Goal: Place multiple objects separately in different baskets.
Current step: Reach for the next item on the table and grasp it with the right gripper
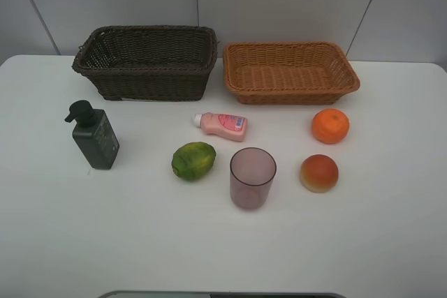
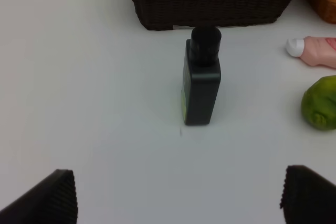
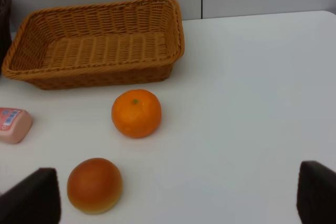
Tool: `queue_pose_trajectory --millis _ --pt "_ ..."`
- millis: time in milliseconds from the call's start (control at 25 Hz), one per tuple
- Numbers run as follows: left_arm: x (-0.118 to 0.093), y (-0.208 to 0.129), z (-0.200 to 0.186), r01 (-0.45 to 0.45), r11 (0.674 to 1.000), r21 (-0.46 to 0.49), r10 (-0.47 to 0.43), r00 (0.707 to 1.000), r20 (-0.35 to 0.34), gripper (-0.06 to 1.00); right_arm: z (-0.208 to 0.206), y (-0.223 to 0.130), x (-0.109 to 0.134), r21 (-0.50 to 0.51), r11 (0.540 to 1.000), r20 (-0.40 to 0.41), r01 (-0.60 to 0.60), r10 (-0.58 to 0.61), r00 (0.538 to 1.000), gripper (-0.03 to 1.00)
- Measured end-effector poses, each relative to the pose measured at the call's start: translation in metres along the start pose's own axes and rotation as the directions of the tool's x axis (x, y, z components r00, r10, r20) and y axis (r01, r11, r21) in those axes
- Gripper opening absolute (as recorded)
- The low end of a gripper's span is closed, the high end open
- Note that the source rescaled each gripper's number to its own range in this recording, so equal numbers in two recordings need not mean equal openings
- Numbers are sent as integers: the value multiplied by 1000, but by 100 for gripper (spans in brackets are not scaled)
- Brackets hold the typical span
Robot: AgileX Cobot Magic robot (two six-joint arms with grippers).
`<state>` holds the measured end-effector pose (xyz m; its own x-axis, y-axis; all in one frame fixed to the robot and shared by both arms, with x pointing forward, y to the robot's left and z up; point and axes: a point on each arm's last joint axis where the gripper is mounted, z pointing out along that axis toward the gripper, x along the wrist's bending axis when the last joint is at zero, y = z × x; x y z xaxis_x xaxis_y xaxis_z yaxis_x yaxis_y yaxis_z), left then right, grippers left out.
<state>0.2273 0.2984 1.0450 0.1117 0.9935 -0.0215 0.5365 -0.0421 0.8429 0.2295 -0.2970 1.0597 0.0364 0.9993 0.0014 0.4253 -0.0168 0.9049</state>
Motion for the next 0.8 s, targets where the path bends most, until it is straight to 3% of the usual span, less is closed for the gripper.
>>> queue_pose_trajectory --millis 280,520,800 --pt "0 0 0 0 1000 0 0 1000 0 100 2 3 1 16 1000 -8 -5 5 1000 100" --pt "0 0 0 0 1000 0 0 1000 0 100 21 37 1 134 991 -12 -9 11 1000 100" --pt "0 0 0 0 1000 0 0 1000 0 100 77 82 0 268 963 -14 -19 24 1000 100"
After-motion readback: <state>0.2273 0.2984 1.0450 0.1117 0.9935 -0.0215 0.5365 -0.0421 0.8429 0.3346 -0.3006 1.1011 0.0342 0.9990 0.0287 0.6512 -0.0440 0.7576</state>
